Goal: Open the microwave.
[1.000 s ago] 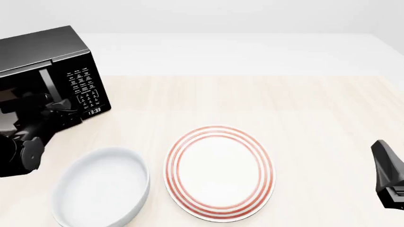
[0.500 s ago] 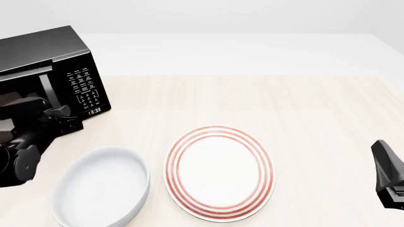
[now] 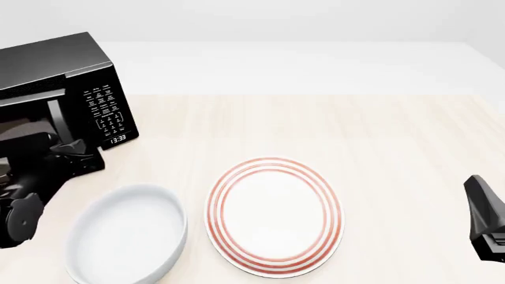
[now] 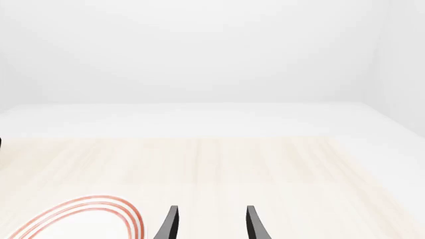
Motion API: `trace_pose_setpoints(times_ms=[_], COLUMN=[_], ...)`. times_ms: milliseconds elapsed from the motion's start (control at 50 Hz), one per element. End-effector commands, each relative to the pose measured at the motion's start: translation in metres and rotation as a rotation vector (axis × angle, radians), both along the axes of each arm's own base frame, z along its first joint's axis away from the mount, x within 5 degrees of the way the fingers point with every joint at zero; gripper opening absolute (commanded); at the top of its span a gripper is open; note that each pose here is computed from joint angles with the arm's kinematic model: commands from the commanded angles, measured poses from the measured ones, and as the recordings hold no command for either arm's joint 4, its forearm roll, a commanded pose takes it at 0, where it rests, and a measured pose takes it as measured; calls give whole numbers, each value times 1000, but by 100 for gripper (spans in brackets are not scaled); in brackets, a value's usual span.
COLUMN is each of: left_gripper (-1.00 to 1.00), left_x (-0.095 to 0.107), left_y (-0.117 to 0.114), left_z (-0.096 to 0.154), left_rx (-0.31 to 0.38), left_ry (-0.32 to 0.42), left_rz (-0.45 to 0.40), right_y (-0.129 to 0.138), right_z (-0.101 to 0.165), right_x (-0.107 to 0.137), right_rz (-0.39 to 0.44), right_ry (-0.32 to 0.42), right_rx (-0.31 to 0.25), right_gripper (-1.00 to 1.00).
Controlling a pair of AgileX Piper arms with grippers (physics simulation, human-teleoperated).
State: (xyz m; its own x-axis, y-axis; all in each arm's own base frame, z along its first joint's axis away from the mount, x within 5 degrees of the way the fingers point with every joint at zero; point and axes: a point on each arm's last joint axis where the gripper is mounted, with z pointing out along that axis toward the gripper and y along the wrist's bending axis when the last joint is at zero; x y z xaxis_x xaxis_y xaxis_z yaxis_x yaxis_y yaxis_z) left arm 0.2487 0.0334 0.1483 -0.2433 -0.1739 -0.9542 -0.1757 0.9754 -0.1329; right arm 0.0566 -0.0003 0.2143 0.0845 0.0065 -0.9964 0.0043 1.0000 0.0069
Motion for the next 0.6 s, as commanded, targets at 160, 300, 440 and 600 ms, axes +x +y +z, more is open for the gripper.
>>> trace_pose_setpoints(times_ms=[160,300,440,600], left_gripper=[-100,-100,-100,-100], left_x=[-5,-11,-17,-24], left_y=[-5,-5,-7,-7], left_z=[36,36,38,41], left_rx=[20,23,22,30], left_ry=[-160,-167,-170,-174], left_rz=[-25,-21,-25,-25], right_y=[0,0,0,0], right_z=[0,0,0,0], right_x=[0,0,0,0], right_rz=[0,0,0,0], right_ry=[0,0,0,0], right_rx=[0,0,0,0], right_gripper=[100,100,100,100])
